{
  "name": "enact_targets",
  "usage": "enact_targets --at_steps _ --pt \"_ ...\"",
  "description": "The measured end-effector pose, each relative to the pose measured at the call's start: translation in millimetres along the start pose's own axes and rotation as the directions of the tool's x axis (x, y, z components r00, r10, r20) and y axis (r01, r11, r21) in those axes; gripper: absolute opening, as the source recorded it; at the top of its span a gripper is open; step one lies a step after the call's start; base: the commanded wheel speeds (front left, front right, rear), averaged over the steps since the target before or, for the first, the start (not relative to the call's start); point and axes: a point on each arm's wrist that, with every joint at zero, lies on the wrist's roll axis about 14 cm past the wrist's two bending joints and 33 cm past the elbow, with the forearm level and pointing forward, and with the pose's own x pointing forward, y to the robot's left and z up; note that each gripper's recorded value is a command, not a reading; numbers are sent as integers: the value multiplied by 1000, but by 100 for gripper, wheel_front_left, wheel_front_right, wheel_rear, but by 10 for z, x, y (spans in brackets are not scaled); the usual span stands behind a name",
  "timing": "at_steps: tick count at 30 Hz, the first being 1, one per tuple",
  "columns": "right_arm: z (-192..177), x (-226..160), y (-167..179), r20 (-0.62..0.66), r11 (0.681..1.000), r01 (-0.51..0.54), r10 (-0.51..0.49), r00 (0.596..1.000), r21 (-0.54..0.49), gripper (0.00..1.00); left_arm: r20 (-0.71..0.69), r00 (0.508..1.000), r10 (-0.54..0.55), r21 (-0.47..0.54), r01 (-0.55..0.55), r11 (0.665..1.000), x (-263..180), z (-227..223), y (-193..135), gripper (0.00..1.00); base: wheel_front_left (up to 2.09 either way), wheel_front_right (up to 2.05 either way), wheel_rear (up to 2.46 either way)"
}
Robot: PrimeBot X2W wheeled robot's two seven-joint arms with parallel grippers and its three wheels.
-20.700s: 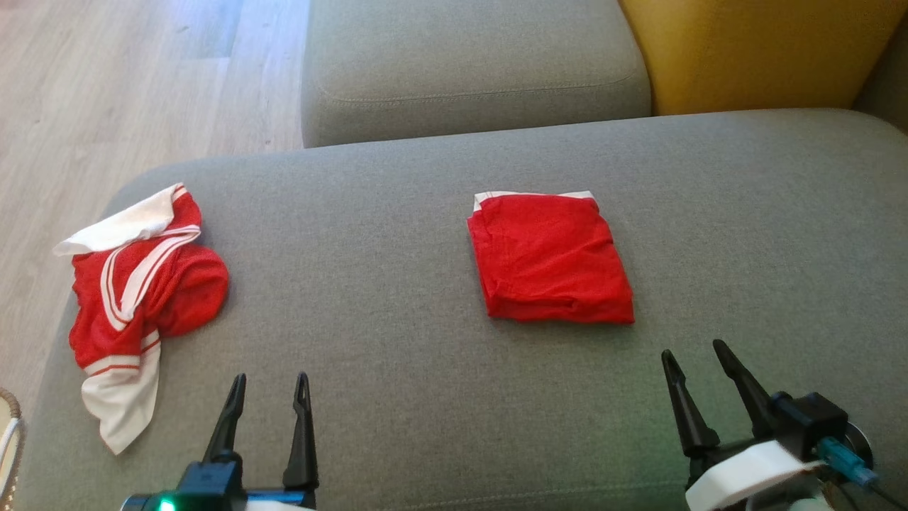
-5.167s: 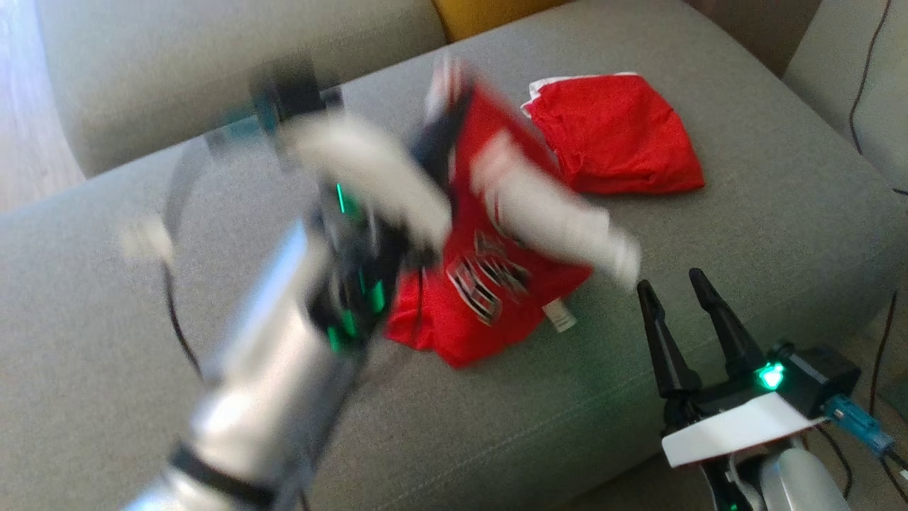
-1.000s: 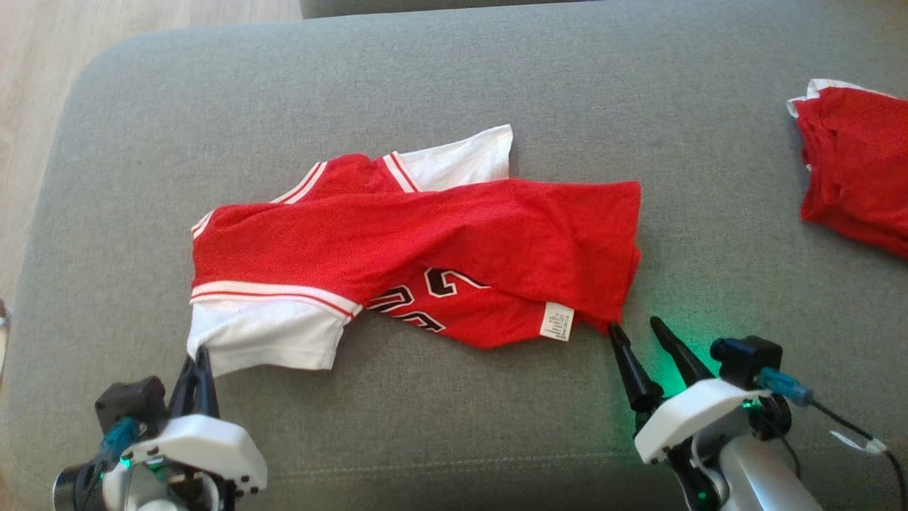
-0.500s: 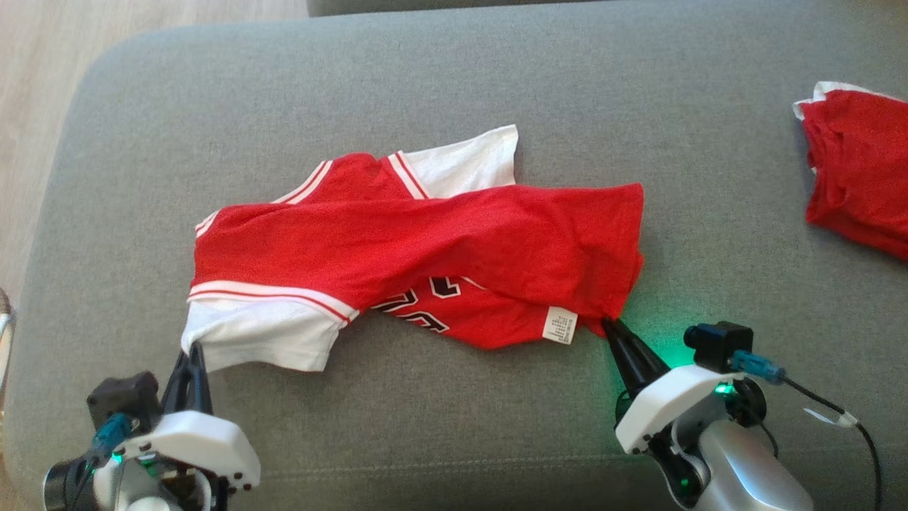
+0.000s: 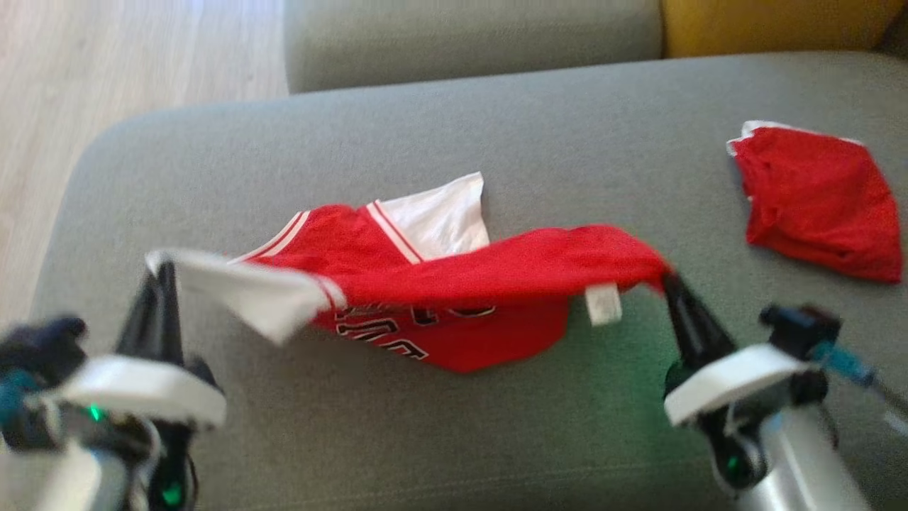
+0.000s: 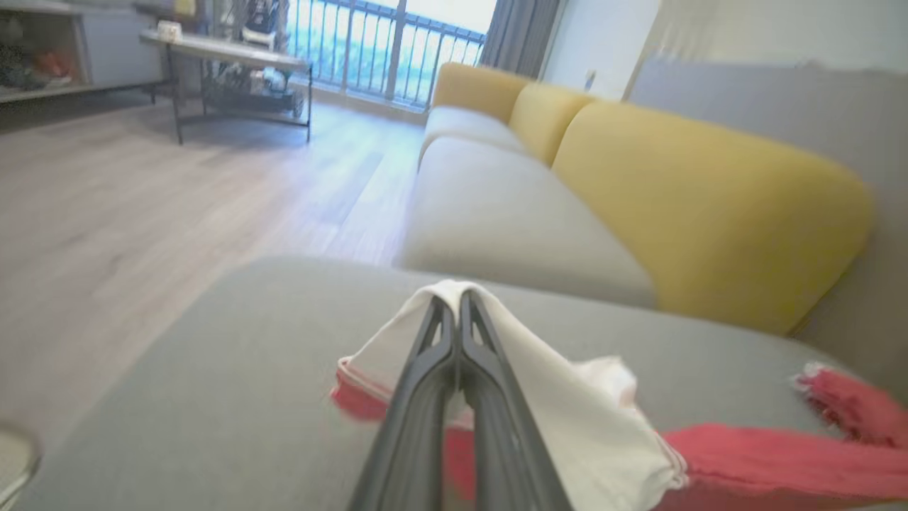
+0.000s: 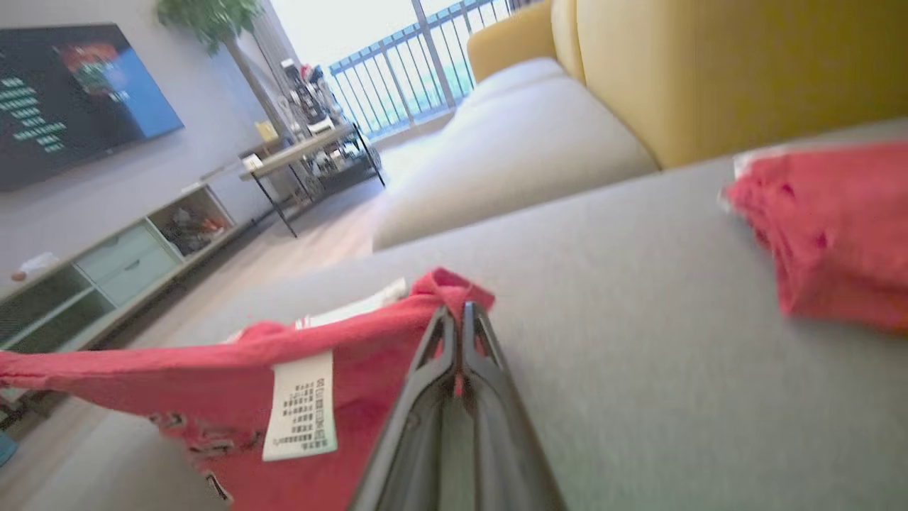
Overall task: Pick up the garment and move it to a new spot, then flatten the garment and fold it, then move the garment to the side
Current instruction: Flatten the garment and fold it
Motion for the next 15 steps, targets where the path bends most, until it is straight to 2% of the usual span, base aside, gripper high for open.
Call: enact_targets --at_steps 4,6,10,13,15 --pt "744 30 150 143 999 -50 48 989 13 0 159 978 -134 -53 144 988 193 719 -313 0 0 0 0" --pt "1148 32 204 212 997 -78 72 974 20 0 222 953 -205 -72 226 971 274 1057 -508 0 0 0 0" --pt "1956 31 258 346 993 -107 116 931 -46 0 297 899 -322 -88 361 928 393 1577 -866 0 0 0 0" --pt "2322 109 316 381 990 -112 137 914 -87 0 295 887 -354 -104 398 911 594 1789 -1014 0 0 0 0" --pt "2422 231 345 368 989 -114 140 919 -92 0 269 894 -359 -128 403 906 775 1833 -1085 0 0 0 0"
